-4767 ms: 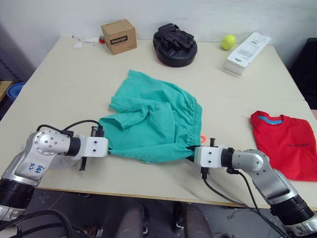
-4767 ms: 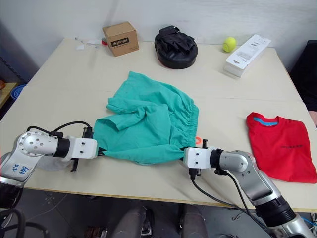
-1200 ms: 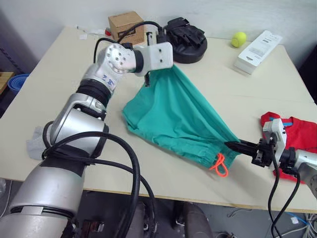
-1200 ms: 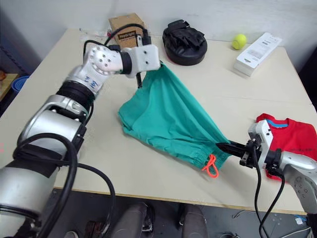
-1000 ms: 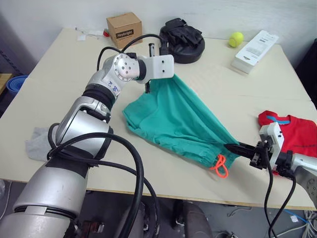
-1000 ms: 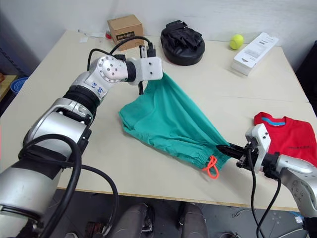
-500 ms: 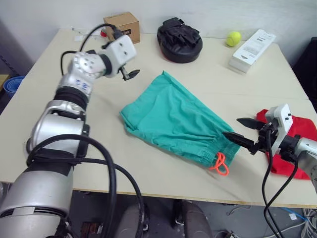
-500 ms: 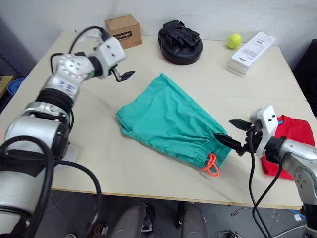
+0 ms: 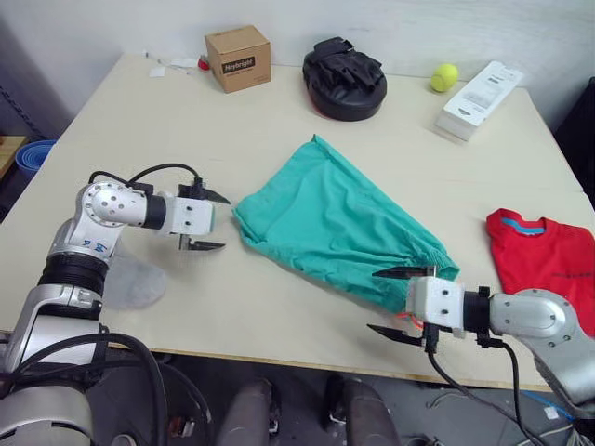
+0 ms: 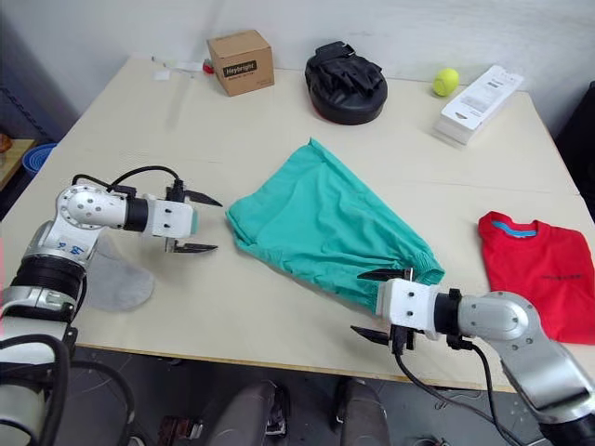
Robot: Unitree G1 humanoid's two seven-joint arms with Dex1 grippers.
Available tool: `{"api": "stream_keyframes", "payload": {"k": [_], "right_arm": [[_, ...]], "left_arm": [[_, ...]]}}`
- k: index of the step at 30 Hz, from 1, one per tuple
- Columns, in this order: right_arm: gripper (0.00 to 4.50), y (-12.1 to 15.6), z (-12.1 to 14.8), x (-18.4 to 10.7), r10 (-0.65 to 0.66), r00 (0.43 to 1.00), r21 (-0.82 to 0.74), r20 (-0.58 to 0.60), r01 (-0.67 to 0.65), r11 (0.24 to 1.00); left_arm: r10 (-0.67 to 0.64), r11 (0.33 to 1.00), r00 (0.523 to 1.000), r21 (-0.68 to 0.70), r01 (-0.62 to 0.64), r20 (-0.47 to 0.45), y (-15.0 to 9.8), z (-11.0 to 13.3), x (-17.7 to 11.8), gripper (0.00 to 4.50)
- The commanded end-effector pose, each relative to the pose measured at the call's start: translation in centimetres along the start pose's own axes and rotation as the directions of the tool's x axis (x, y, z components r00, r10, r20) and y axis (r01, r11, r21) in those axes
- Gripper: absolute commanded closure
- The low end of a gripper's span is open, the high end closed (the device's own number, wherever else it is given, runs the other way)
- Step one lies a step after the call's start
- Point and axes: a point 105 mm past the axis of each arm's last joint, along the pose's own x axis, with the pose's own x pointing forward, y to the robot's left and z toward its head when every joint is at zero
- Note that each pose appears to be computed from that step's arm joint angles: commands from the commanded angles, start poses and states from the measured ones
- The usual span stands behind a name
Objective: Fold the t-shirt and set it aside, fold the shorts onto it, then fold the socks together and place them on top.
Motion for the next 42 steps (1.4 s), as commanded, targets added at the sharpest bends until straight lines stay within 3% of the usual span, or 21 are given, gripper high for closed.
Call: {"api": "stream_keyframes", "payload": {"k": [1, 5, 10, 18, 21, 35, 38, 42], "right_arm": [[0.00, -0.7, -0.3, 0.4, -0.055, 0.998, -0.090, -0.014, 0.053, 0.995], [0.00, -1.4, -1.7, 0.5, -0.098, 0.993, -0.078, -0.069, 0.093, 0.993], [0.00, -1.5, -2.9, 0.5, -0.116, 0.987, -0.057, -0.110, 0.111, 0.992], [0.00, -1.8, -3.4, 0.3, -0.125, 0.984, -0.067, -0.128, 0.117, 0.991], [0.00, -2.0, -3.3, 0.3, -0.138, 0.983, -0.056, -0.124, 0.132, 0.990], [0.00, -2.0, -3.2, 0.3, -0.144, 0.981, -0.063, -0.132, 0.137, 0.989], [0.00, -1.9, -3.3, 0.5, -0.140, 0.981, -0.069, -0.135, 0.132, 0.989], [0.18, -2.1, -3.3, 0.6, -0.142, 0.981, -0.070, -0.130, 0.134, 0.989]], "left_arm": [[0.098, 0.993, 0.994, 0.054, -0.101, 0.044, 1.5, 1.7, 0.3, 0.01], [0.111, 0.992, 0.992, 0.051, -0.114, 0.053, 1.5, 2.1, 0.9, 0.01], [-0.020, 0.999, 1.000, 0.031, 0.020, 0.014, -0.3, 1.4, 1.8, 0.01], [-0.127, 0.984, 0.987, -0.114, 0.138, 0.100, -0.9, 2.2, -0.5, 0.01], [-0.160, 0.981, 0.985, -0.097, 0.166, 0.062, -1.6, 1.9, -0.7, 0.01], [-0.123, 0.990, 0.992, -0.069, 0.120, -0.032, -1.8, 0.0, 2.8, 0.01], [-0.076, 0.995, 0.997, -0.067, 0.075, -0.019, -1.2, 0.0, 3.2, 0.64], [-0.077, 0.996, 0.997, -0.052, 0.076, -0.020, -1.2, -0.1, 3.4, 1.89]]}}
